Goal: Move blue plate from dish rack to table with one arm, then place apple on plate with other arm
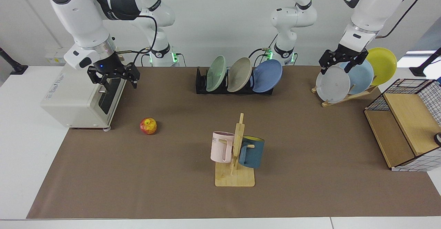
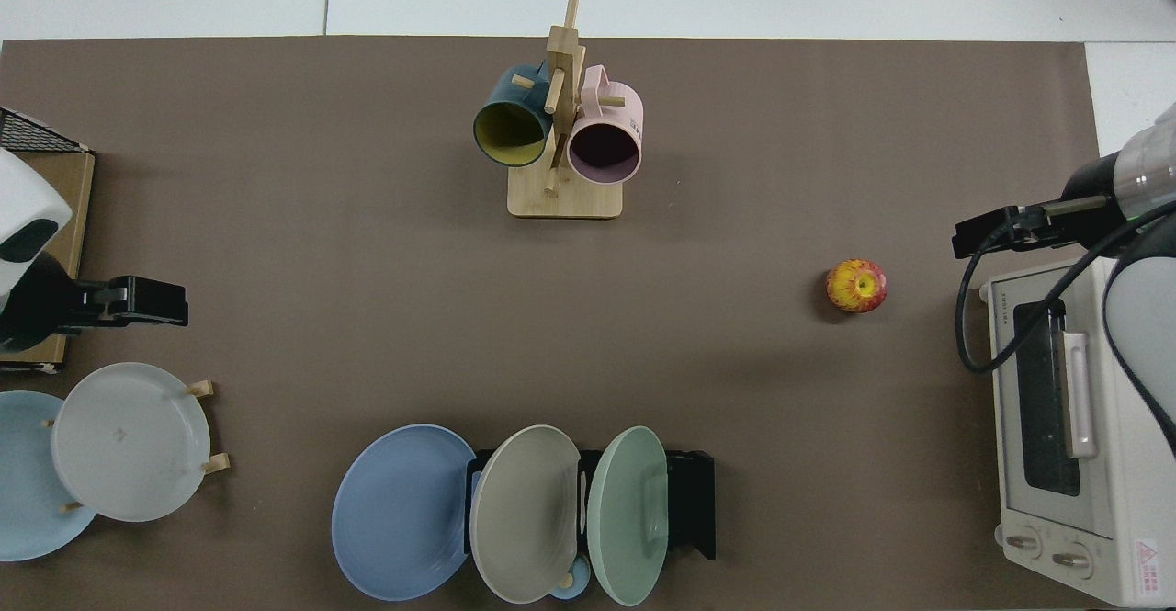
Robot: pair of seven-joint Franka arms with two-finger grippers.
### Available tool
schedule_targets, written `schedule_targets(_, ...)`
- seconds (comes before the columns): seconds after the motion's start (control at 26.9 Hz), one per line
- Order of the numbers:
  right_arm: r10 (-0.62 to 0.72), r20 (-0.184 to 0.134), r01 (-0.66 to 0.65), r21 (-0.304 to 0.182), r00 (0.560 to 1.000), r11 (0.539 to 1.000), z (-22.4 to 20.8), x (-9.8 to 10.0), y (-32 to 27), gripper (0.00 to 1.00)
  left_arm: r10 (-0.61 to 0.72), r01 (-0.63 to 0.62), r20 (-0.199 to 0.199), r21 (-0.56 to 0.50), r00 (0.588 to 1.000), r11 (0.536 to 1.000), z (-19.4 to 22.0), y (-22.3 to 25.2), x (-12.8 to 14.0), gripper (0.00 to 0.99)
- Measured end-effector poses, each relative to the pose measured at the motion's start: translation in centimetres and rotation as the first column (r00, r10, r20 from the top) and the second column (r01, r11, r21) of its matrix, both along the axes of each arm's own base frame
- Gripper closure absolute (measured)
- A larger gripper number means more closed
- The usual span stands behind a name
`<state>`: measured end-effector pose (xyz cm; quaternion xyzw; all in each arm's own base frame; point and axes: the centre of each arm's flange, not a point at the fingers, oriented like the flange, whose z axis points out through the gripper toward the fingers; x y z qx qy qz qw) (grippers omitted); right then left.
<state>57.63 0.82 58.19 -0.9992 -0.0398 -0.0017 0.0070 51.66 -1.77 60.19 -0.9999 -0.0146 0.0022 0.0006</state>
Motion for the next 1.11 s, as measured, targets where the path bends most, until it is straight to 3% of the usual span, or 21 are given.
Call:
schedule_targets(0.71,0.000,0.000,0.000,0.000,1.000,1.000,0.0,0.0,0.0,0.00,-0.018,0.018,0.008,0.005,1.000,1.000,0.8,-0.8,-0.3,0.000)
schedule_targets(0.93,0.000,0.000,0.000,0.000,1.000,1.000,0.0,0.0,0.0,0.00,-0.071,0.071,-0.003,0.094,0.997,0.993,0.5,-2.6,-1.3,0.000)
schedule_targets(1.11,0.000,0.000,0.000,0.000,1.000,1.000,0.0,0.0,0.0,0.00,-0.078,0.082,-0.024,0.208,0.997,0.975,-1.8,-8.0,-3.8,0.000)
